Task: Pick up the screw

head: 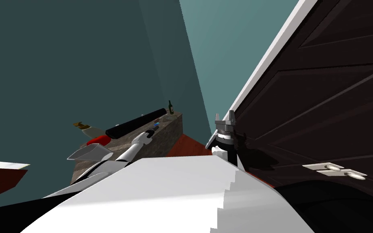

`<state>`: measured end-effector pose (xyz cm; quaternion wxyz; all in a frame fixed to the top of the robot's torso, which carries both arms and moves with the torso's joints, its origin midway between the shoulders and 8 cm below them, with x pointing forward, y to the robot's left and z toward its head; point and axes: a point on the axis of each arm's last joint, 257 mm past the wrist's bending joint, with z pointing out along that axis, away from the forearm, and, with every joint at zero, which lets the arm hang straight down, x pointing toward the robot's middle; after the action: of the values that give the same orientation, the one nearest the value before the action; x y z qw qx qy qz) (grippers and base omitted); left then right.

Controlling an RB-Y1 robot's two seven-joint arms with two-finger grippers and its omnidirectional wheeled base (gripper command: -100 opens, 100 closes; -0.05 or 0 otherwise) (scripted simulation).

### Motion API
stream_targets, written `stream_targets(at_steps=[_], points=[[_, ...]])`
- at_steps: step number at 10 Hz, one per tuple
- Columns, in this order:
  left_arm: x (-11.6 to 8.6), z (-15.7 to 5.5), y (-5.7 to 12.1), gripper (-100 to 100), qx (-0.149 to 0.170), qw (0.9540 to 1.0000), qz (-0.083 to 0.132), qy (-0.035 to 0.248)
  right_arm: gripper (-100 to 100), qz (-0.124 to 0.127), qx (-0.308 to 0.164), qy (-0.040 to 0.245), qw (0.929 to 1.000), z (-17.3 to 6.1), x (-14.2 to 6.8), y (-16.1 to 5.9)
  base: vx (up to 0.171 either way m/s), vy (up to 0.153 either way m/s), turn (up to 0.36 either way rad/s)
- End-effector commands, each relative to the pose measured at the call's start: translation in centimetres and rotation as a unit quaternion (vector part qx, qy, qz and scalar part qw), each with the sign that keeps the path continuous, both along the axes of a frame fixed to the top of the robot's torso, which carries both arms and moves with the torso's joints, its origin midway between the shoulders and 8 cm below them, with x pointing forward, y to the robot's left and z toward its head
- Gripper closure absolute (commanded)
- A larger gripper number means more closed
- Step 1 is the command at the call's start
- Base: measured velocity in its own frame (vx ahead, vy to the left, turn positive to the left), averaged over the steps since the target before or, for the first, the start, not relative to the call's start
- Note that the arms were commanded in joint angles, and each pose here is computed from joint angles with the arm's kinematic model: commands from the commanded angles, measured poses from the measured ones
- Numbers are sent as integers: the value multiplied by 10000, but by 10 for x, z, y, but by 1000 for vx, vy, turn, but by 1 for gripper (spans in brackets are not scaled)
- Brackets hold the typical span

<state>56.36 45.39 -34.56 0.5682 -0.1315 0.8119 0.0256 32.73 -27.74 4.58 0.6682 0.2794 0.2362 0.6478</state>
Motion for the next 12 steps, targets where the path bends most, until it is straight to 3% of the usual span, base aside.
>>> stream_targets(at_steps=[1, 3, 4, 6, 10, 12], points=[[-10, 7, 10, 100, 20, 9999, -67, -110, 0, 0, 0, 0, 10000, 0, 0, 0, 124, -46, 115], [-29, -6, 11, 100, 12, 10000, -76, -14, 0, 0, 0, 0, 10000, 0, 0, 0, 105, -42, 40], [-34, 2, 20, 100, 38, 9999, -111, -82, 0, 0, 0, -1, 10000, 0, 0, 0, 125, -43, 89], [-50, -6, 17, 100, 27, 9999, -153, -28, 0, 0, 0, 0, 10000, 0, 0, 0, 77, -38, 60], [-81, -1, 27, 100, 67, 9995, -300, -59, 0, 0, 0, -1, 10000, 0, 0, 0, 93, -40, 76], [-93, -4, 21, 100, 49, 9993, -356, -32, 0, 0, 0, 0, 10000, 0, 0, 0, 86, -50, 48]])
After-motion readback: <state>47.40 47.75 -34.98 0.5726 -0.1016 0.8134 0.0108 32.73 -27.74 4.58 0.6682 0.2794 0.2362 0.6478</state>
